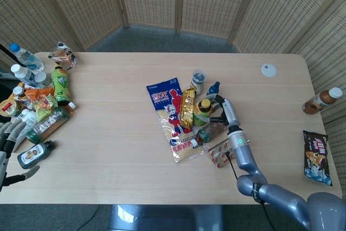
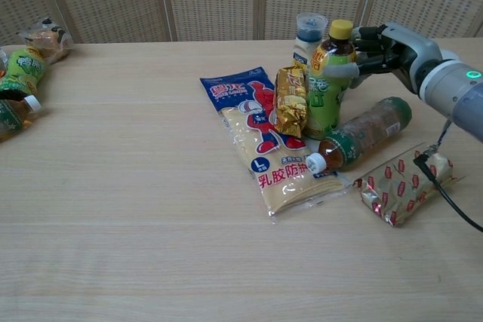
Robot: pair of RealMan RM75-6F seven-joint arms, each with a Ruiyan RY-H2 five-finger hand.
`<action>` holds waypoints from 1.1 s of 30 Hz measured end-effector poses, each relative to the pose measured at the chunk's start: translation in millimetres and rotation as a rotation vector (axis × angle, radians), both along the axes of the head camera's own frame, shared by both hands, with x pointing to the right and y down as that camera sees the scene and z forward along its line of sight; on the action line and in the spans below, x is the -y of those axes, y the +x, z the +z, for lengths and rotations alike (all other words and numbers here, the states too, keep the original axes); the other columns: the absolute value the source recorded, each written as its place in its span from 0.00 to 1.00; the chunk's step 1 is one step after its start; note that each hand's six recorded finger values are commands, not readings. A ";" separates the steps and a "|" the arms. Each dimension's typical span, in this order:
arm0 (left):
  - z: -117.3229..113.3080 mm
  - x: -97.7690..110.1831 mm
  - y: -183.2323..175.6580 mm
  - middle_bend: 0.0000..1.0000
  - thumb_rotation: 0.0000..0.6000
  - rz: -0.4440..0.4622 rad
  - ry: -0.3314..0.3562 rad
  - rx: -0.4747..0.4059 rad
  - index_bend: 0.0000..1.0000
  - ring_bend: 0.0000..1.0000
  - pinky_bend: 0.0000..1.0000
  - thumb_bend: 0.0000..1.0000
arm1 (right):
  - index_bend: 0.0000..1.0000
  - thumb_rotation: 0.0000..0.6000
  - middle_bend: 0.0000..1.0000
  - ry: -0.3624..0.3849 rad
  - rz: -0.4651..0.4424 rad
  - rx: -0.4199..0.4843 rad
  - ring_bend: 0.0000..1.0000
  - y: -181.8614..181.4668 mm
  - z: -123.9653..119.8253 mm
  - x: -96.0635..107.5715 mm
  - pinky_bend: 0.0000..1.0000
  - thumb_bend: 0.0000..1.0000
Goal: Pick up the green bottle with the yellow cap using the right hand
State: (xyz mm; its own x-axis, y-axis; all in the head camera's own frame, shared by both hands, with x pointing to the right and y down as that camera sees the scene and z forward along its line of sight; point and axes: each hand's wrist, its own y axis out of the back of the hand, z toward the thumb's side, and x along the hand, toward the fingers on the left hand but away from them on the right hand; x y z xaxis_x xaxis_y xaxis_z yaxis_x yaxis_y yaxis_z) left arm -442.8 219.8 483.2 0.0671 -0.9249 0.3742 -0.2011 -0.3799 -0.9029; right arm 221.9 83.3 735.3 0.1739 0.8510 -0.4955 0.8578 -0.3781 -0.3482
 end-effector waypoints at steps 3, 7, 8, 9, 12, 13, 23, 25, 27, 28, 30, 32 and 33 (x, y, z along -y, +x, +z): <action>0.7 -0.7 1.4 0.00 1.00 0.006 -0.005 -0.003 0.00 0.00 0.00 0.00 | 0.60 1.00 0.62 0.015 0.005 0.012 0.42 -0.9 -5.1 -0.5 0.54 0.03; 1.1 -0.6 1.7 0.00 1.00 0.007 -0.007 -0.006 0.00 0.00 0.00 0.00 | 0.60 1.00 0.62 0.040 0.010 0.026 0.42 -1.3 -15.6 1.1 0.54 0.03; 1.1 -0.6 1.7 0.00 1.00 0.007 -0.008 -0.006 0.00 0.00 0.00 0.00 | 0.60 1.00 0.62 0.046 0.010 0.027 0.42 -1.2 -18.3 1.7 0.54 0.03; 1.1 -0.6 1.9 0.00 1.00 0.007 -0.008 -0.007 0.00 0.00 0.00 0.00 | 0.60 1.00 0.62 0.052 0.009 0.027 0.42 -1.2 -21.0 2.5 0.54 0.03; 1.2 -0.7 2.8 0.00 1.00 0.010 -0.010 -0.012 0.00 0.00 0.00 0.00 | 0.60 1.00 0.62 0.073 0.006 0.030 0.42 -2.4 -31.1 5.7 0.54 0.04; 1.3 -0.7 2.9 0.00 1.00 0.010 -0.011 -0.013 0.00 0.00 0.00 0.00 | 0.60 1.00 0.62 0.081 0.005 0.032 0.42 -3.3 -35.7 7.3 0.54 0.04; 1.0 0.3 4.5 0.00 1.00 0.014 -0.017 -0.034 0.00 0.00 0.00 0.00 | 0.59 1.00 0.61 0.162 -0.029 0.055 0.42 -18.8 -90.8 26.2 0.54 0.04; 0.6 0.3 4.6 0.00 1.00 0.014 -0.018 -0.038 0.00 0.00 0.00 0.00 | 0.59 1.00 0.61 0.181 -0.036 0.058 0.42 -22.4 -105.1 29.7 0.54 0.04; 0.2 0.4 4.5 0.00 1.00 0.014 -0.019 -0.042 0.00 0.00 0.00 0.00 | 0.59 1.00 0.61 0.197 -0.043 0.055 0.41 -25.0 -117.0 32.6 0.54 0.03; -0.2 0.5 4.3 0.00 1.00 0.014 -0.019 -0.044 0.00 0.00 0.00 0.00 | 0.59 1.00 0.61 0.209 -0.049 0.048 0.41 -26.2 -124.4 34.3 0.54 0.04; -1.1 0.9 4.1 0.00 1.00 0.014 -0.017 -0.045 0.00 0.00 0.00 0.00 | 0.59 1.00 0.61 0.225 -0.054 0.043 0.41 -28.1 -134.8 36.2 0.54 0.03; -1.2 0.8 4.0 0.00 1.00 0.014 -0.017 -0.045 0.00 0.00 0.00 0.00 | 0.59 1.00 0.61 0.240 -0.054 0.047 0.41 -30.3 -145.8 38.5 0.54 0.03; -1.0 0.7 4.2 0.00 1.00 0.015 -0.018 -0.045 0.00 0.00 0.00 0.00 | 0.59 1.00 0.61 0.247 -0.054 0.047 0.41 -31.1 -150.3 39.6 0.54 0.03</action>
